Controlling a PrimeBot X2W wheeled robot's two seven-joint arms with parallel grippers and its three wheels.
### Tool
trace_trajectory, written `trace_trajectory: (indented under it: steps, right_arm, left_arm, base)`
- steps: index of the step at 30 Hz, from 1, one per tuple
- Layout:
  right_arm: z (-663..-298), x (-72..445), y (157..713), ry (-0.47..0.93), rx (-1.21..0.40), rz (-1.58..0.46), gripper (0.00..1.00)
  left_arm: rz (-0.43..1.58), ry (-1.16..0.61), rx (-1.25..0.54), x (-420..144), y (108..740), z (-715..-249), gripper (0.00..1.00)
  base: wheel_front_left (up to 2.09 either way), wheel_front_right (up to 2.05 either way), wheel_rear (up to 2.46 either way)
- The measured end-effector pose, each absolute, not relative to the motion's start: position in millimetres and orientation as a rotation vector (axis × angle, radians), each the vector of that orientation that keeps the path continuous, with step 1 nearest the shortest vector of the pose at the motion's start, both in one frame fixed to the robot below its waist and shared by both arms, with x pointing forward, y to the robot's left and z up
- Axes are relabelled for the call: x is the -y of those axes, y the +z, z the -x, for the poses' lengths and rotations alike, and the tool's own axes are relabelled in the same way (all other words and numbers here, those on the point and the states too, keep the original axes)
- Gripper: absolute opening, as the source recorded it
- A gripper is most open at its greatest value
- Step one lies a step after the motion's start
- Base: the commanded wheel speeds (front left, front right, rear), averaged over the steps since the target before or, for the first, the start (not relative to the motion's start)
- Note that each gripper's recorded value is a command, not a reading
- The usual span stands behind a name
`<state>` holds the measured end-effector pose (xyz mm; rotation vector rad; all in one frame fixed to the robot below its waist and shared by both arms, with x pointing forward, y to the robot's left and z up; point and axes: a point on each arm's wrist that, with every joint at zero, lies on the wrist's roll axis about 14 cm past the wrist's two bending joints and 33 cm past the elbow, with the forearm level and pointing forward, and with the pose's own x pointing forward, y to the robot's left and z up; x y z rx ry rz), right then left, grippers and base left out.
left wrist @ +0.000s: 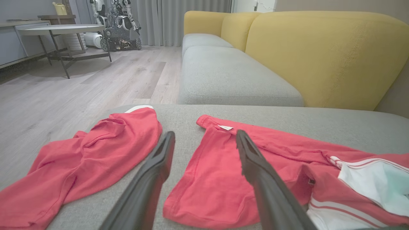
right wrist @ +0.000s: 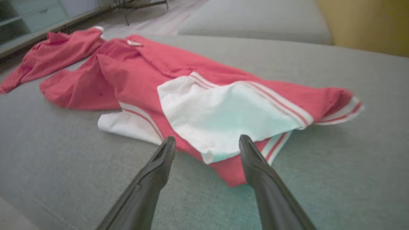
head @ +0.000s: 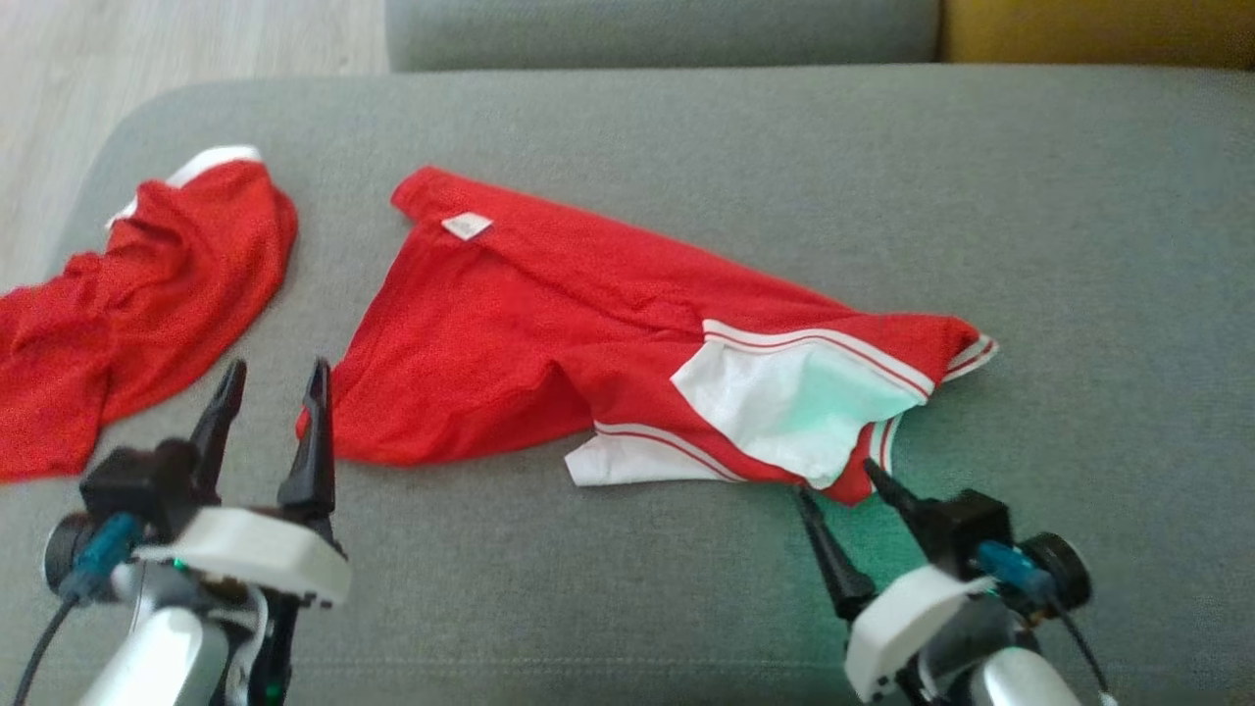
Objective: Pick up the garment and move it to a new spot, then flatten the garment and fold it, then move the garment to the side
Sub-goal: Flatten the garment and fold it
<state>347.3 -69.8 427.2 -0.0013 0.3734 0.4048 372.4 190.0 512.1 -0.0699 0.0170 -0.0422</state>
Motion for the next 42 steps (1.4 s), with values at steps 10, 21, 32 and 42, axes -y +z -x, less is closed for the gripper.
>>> trace_trajectory:
  steps: [10,21,32,42]
  right_arm:
    - [-365,58,370,0.477,-0.522,0.119,1.00]
    - [-378,70,375,0.426,-0.516,0.090,0.00]
    - [-379,97,425,0.324,-0.426,0.042,0.00]
    - [-383,127,466,0.230,-0.347,0.033,0.00]
  left_arm:
    - [0.068,-0.032,-0.012,-196,505,-394,1.00]
    - [0.069,-0.016,-0.002,-201,501,-404,1.00]
    - [0.079,-0.051,0.010,-188,502,-414,1.00]
    - [0.087,-0.067,0.025,-182,506,-418,1.00]
  base:
    - [0.00,0.00,0.00]
    - [0.00,0.00,0.00]
    - [0.00,0.00,0.00]
    - [0.00,0.00,0.00]
